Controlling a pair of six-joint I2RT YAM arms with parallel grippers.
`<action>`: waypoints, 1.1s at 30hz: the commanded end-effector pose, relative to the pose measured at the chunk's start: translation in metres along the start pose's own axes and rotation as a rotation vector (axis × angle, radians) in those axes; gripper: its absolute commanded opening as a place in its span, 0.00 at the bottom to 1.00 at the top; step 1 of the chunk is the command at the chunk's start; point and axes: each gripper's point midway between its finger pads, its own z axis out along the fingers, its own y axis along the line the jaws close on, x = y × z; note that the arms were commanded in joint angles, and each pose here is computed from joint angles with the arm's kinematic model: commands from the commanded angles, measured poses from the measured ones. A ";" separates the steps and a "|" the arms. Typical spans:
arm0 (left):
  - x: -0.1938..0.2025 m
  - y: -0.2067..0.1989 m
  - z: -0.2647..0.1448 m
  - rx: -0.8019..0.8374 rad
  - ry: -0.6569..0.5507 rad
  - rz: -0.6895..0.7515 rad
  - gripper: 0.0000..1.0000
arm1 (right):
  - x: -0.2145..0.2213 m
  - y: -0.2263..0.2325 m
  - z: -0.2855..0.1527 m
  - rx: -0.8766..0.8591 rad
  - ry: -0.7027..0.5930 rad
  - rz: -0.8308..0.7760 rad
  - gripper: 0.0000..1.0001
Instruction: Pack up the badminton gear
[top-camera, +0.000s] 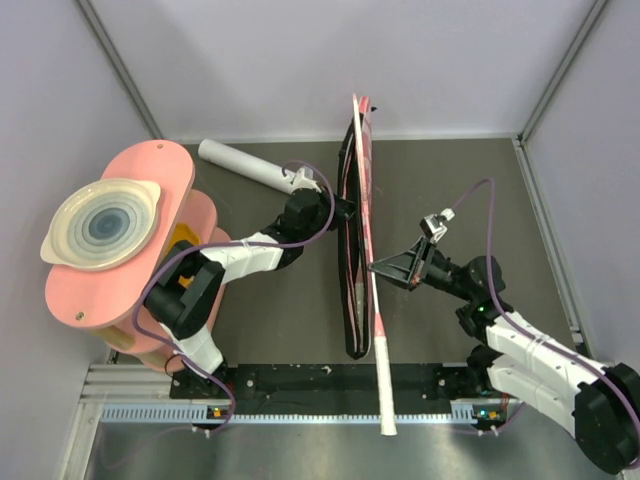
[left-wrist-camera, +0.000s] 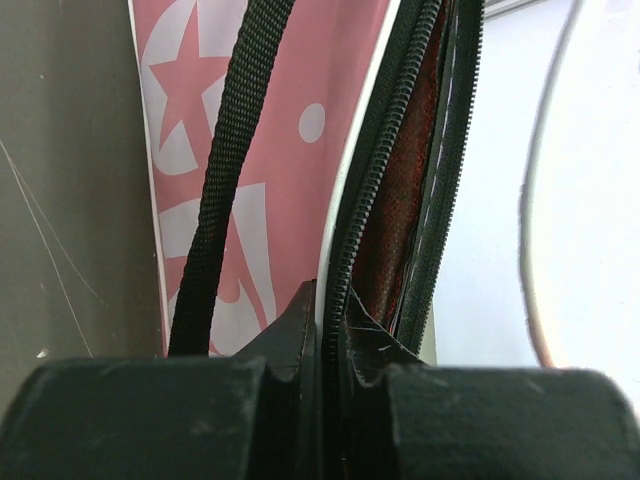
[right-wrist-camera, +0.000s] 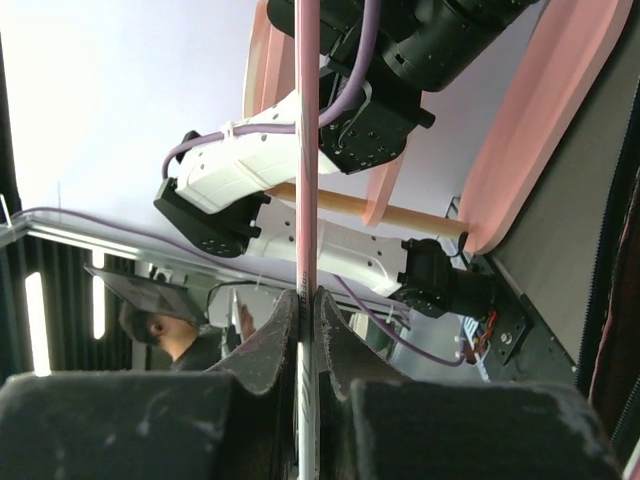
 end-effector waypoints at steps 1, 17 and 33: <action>-0.028 -0.053 0.001 0.152 -0.095 -0.024 0.00 | 0.002 0.023 0.002 -0.100 -0.007 -0.022 0.00; -0.025 -0.059 0.002 0.168 -0.092 -0.031 0.00 | 0.013 -0.023 -0.010 -0.023 -0.049 0.115 0.00; -0.014 -0.061 -0.016 0.180 -0.076 -0.011 0.00 | -0.009 -0.068 -0.014 0.166 -0.194 0.194 0.00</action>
